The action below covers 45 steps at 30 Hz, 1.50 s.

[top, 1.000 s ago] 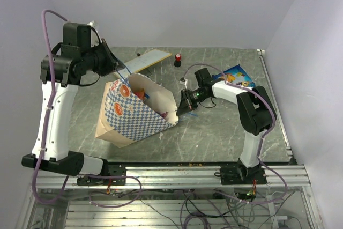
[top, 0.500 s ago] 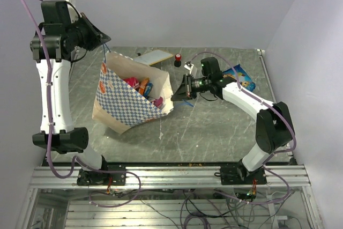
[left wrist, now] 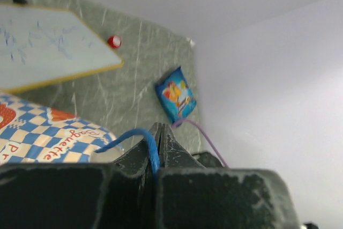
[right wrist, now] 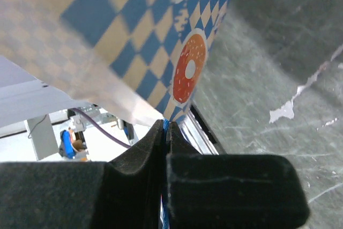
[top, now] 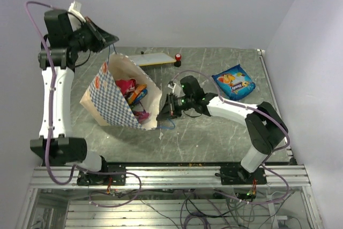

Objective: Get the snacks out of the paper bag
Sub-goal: Adjust the paper bag at the center of the board, then take out the snack from the paper bag.

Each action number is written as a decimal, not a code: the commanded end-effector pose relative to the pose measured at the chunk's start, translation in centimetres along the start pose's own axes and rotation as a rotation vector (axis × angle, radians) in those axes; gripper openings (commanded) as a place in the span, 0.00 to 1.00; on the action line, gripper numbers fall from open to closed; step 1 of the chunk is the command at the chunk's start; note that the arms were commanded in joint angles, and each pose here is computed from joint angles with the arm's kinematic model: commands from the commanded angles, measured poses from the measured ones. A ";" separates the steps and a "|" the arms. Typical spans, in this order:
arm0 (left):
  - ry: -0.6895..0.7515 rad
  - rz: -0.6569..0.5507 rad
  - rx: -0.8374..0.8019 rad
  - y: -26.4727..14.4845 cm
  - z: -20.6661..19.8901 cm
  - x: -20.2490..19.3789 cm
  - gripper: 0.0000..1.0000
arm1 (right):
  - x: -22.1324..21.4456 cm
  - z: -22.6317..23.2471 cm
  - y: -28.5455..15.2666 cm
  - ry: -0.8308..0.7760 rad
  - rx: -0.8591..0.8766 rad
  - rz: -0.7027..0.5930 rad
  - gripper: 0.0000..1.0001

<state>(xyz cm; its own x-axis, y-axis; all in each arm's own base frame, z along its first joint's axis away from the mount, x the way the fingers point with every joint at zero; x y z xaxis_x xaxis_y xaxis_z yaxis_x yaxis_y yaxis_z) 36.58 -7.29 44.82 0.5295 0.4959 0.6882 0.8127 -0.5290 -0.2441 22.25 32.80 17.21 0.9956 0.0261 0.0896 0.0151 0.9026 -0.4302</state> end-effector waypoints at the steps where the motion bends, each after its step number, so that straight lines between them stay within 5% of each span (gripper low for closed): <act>1: 0.123 0.003 -0.050 -4.5 -1.6 -3.1 0.07 | -1.3 -1.6 1.6 -0.011 -0.048 0.008 0.01; 17: 0.018 0.235 0.258 -11.1 2.6 -13.8 0.07 | -4.3 -2.9 3.3 -0.038 -0.181 0.020 0.12; 26: -0.054 0.261 0.194 -12.1 1.2 -15.0 0.07 | -3.7 -5.6 -1.3 -0.239 -0.533 -0.068 0.39; 31: -0.054 0.266 0.168 -12.1 0.5 -14.6 0.07 | -2.6 -2.9 -5.0 -0.468 -0.571 -0.149 0.47; 40: -0.060 0.256 0.171 -11.4 0.5 -13.6 0.07 | -3.9 5.1 -4.2 -1.167 -0.117 -0.236 0.56; 45: -0.052 0.243 0.198 -11.3 0.4 -12.7 0.07 | -5.6 6.3 -1.4 -1.660 0.082 -0.118 0.57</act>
<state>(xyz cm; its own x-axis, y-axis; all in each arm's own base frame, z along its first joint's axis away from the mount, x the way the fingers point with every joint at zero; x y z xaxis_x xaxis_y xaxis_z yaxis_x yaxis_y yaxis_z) 20.62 -7.56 37.09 0.7496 0.3993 0.5279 0.6600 -0.5119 -0.5499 16.40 31.38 22.46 0.2684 0.3383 0.9019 0.1739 0.9039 -0.3908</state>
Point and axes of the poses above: each gripper's point midway between its finger pads, its own y axis out along the fingers, its own z axis along the line the jaws close on, x = y × z, the point moved 5 cm from there along -y, back along the fingers, and after that the axes turned 9 degrees about y, right-handed, at the moved point
